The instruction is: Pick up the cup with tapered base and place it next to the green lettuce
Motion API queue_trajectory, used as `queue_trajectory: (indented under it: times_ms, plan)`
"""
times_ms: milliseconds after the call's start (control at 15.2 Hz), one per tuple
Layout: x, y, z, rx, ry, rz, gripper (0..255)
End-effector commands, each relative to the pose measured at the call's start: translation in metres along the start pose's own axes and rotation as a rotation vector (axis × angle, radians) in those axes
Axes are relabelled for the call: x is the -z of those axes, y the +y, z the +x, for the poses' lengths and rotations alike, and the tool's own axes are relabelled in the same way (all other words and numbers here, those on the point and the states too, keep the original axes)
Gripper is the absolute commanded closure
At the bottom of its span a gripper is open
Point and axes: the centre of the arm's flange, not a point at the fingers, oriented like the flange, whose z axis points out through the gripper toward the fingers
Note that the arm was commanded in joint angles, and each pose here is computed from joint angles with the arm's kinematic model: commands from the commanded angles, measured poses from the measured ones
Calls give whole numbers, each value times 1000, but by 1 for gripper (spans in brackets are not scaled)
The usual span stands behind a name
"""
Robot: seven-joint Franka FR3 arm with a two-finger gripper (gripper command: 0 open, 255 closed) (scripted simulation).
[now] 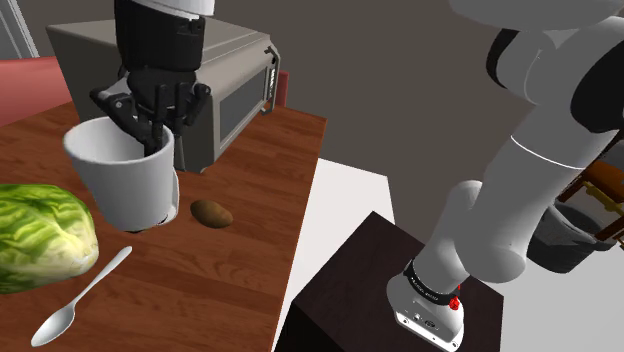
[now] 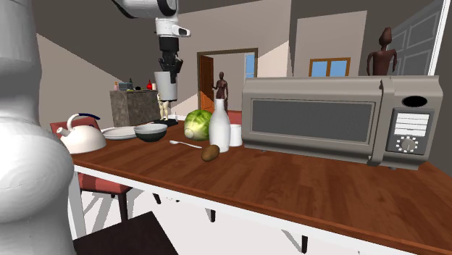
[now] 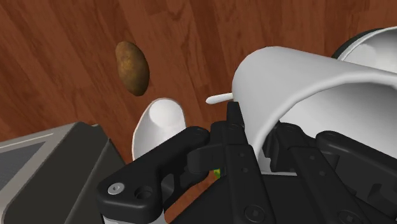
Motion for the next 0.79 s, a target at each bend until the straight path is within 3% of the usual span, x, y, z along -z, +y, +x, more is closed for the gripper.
queue_trajectory:
  times_ms: [0, 594, 726]
  plan:
    - [-1, -27, -3, -2, 1, 1, 255]
    - [-14, -148, -7, -2, 1, 1, 255]
    - [-25, -147, -8, -2, 1, 1, 255]
